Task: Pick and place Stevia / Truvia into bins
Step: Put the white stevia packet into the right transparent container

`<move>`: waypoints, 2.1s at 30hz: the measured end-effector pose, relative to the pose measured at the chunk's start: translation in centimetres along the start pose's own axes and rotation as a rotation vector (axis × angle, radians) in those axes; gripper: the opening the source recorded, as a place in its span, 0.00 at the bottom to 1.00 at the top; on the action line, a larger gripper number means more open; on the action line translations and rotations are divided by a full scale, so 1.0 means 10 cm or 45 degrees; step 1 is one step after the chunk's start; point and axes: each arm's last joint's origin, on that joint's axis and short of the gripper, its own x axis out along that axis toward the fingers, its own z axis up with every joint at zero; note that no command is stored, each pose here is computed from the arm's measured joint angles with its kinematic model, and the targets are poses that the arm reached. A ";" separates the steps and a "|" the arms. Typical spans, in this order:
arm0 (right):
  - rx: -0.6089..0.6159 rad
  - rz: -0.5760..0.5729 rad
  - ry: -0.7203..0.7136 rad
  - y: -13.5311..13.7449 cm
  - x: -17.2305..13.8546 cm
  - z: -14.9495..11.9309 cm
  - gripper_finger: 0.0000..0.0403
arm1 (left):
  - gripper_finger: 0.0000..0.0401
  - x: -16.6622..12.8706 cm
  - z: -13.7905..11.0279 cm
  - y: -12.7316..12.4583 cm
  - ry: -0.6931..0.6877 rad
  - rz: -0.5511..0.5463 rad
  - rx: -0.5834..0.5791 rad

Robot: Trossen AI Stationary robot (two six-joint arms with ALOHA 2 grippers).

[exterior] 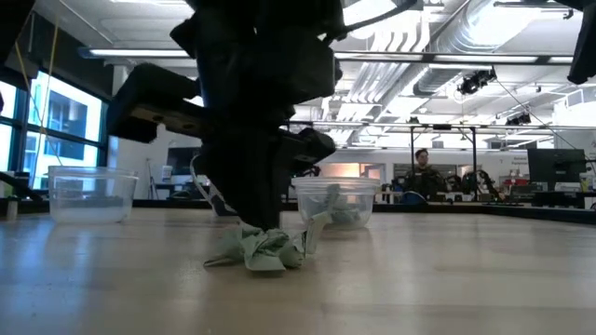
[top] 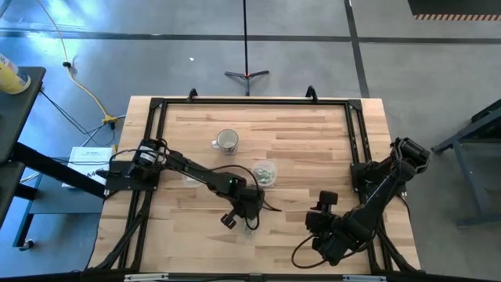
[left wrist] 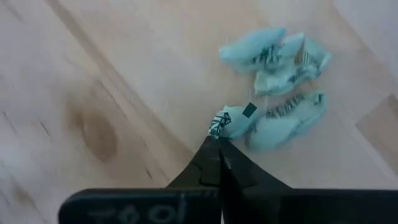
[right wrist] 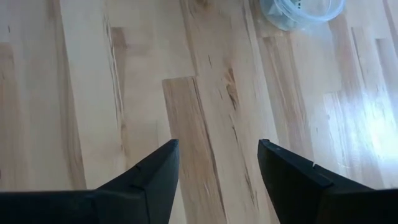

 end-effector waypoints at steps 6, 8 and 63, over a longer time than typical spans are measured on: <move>0.018 -0.019 -0.011 -0.01 0.00 0.00 0.50 | 0.06 -0.32 0.22 0.08 0.063 0.122 -0.111; 0.012 -0.034 -0.016 -0.02 0.00 0.00 0.50 | 0.06 -0.52 0.36 0.10 0.017 0.188 -0.103; -0.269 0.174 -0.203 0.22 0.15 -0.01 0.52 | 0.42 -0.36 0.56 -0.71 0.016 0.138 0.042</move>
